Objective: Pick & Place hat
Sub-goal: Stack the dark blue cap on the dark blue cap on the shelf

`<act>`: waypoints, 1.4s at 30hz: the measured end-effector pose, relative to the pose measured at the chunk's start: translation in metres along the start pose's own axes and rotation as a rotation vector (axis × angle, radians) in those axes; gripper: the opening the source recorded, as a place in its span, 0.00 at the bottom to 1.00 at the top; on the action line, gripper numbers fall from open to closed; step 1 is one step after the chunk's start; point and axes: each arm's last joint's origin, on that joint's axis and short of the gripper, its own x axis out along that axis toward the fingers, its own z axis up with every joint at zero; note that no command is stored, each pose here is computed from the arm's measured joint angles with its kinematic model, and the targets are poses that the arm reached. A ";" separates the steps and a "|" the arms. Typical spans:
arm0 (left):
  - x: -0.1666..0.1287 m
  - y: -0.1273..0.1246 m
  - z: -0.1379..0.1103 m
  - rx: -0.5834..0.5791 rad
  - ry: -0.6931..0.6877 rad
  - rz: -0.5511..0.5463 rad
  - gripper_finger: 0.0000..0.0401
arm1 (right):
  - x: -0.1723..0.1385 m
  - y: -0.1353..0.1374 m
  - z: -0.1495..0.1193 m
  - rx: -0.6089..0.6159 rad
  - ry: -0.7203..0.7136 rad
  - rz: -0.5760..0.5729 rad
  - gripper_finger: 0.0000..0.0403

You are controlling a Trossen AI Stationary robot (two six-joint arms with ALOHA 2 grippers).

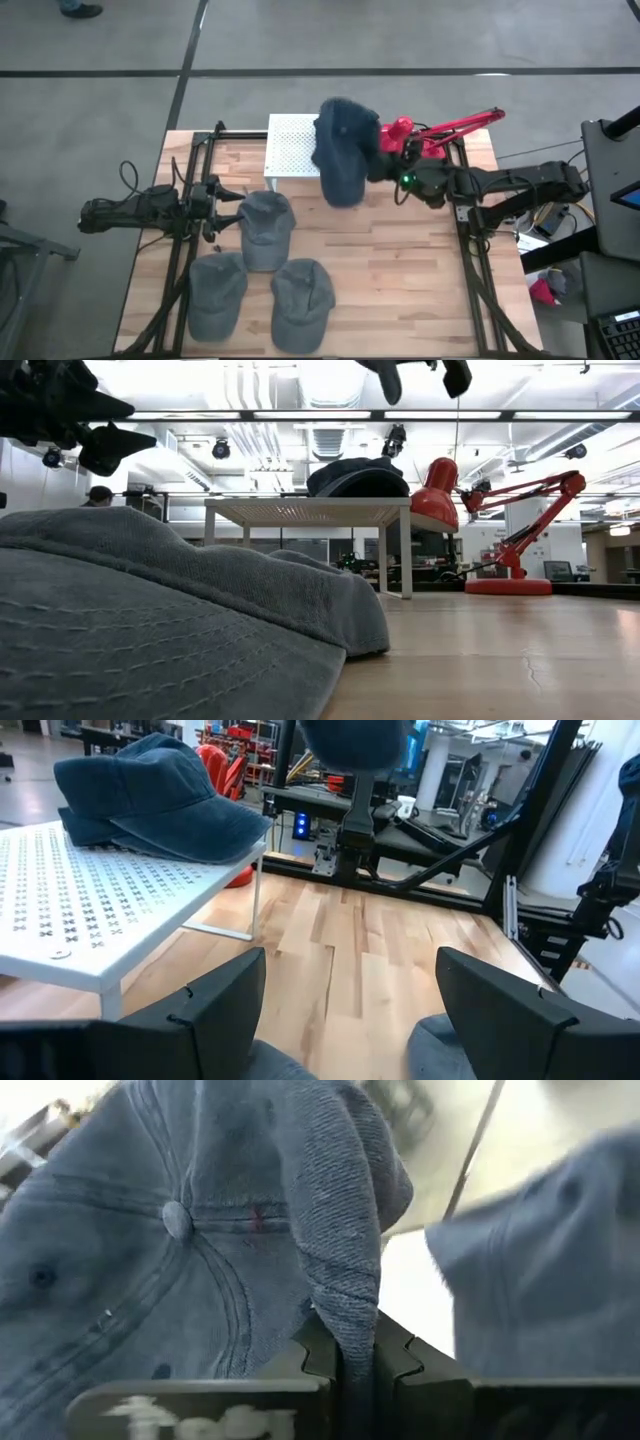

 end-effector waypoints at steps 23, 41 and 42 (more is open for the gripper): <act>0.001 0.000 -0.001 0.026 0.009 0.001 0.74 | 0.073 -0.013 0.048 0.021 -0.038 -0.445 0.03; 0.001 0.000 -0.001 0.027 0.009 0.001 0.74 | 0.105 -0.034 0.036 0.039 0.006 -0.534 0.03; 0.001 0.000 -0.001 0.026 0.009 0.002 0.74 | 0.106 -0.035 0.035 0.044 0.004 -0.539 0.03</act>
